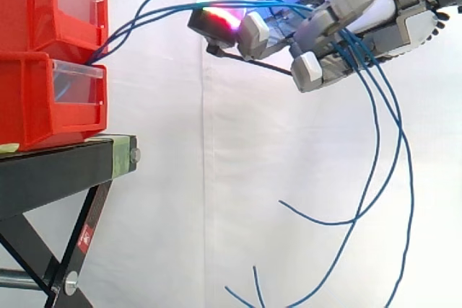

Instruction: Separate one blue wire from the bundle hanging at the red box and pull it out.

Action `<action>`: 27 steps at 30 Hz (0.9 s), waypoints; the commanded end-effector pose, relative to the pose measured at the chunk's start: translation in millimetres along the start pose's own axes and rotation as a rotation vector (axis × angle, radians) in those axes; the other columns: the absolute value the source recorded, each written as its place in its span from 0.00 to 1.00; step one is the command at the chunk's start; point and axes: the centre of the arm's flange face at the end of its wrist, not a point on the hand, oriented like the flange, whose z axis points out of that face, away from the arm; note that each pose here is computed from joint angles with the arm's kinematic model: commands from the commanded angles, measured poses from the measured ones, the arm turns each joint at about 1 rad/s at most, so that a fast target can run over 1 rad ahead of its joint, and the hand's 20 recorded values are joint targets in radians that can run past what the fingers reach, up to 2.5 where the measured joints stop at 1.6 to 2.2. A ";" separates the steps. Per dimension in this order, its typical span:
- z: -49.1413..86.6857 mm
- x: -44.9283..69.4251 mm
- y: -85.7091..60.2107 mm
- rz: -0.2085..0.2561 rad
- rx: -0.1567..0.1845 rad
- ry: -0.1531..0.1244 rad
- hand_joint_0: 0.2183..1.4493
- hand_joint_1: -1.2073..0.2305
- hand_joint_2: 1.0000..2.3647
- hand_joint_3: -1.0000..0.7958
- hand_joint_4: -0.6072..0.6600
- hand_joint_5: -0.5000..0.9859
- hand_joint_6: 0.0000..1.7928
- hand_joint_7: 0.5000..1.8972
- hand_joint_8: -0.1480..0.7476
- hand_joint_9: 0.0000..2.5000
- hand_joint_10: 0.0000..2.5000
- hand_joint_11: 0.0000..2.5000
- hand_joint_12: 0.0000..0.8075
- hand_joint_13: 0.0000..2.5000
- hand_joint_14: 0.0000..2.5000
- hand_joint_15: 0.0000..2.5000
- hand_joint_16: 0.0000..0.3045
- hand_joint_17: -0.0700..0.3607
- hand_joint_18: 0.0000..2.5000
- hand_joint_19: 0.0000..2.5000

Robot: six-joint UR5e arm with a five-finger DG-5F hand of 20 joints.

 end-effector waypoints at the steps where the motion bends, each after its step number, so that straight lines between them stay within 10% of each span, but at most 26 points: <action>1: 0.6 0.4 -0.4 -0.002 0.000 0.000 0.33 0.34 0.02 0.47 0.48 0.23 0.43 0.51 0.48 0.38 0.01 0.55 0.45 0.46 0.21 0.53 0.15 0.41 0.32 0.46; 2: 0.0 0.0 -0.4 -0.002 0.000 0.000 0.33 0.34 0.02 0.47 0.48 0.23 0.43 0.52 0.48 0.38 0.01 0.55 0.47 0.45 0.00 0.59 0.16 0.41 0.31 0.45; 11: -0.1 -0.3 -0.4 -0.003 0.001 -0.002 0.33 0.33 0.02 0.47 0.46 0.23 0.43 0.52 0.48 0.34 0.01 0.46 0.50 0.19 0.01 0.25 0.16 0.42 0.21 0.38; 27: 0.1 -1.3 -1.6 -0.008 0.007 -0.004 0.33 0.33 0.02 0.47 0.46 0.23 0.43 0.53 0.48 0.30 0.01 0.41 0.48 0.12 0.01 0.18 0.17 0.43 0.13 0.26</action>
